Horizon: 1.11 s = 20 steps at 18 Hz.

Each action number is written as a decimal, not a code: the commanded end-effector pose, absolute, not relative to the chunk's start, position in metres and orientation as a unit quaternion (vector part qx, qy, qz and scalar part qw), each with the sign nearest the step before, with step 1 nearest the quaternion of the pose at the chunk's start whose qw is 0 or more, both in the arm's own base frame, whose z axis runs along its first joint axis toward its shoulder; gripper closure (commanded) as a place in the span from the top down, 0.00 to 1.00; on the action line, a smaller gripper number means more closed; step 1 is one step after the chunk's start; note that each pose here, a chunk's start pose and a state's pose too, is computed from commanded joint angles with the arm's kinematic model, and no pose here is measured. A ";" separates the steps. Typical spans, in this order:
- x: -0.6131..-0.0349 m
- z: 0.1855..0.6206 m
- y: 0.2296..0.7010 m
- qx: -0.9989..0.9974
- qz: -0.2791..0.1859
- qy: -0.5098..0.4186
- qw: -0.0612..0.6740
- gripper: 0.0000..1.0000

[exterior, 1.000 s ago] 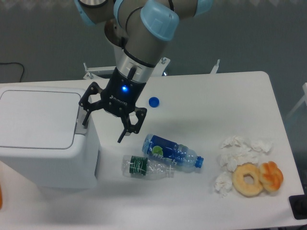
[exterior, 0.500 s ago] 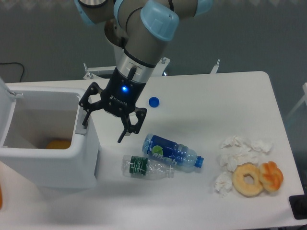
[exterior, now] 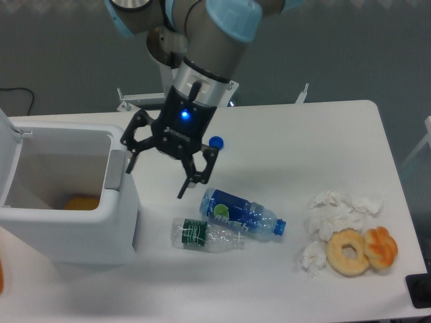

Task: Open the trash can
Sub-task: 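Lift the gripper away from the opened trash can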

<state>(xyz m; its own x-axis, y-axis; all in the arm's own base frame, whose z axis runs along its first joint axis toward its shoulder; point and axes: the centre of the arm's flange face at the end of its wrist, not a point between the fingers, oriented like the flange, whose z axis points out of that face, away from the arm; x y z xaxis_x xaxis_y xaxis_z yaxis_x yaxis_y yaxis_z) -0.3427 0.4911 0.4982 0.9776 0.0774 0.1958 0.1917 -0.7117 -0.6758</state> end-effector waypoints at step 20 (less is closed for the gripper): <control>-0.396 0.470 0.465 -0.947 0.124 0.183 0.234 1.00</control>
<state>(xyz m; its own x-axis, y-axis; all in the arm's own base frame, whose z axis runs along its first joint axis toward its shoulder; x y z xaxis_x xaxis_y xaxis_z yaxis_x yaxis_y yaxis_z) -0.3961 0.4647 0.4704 0.9022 -0.2888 -0.3202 -0.4047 -0.8236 -0.3973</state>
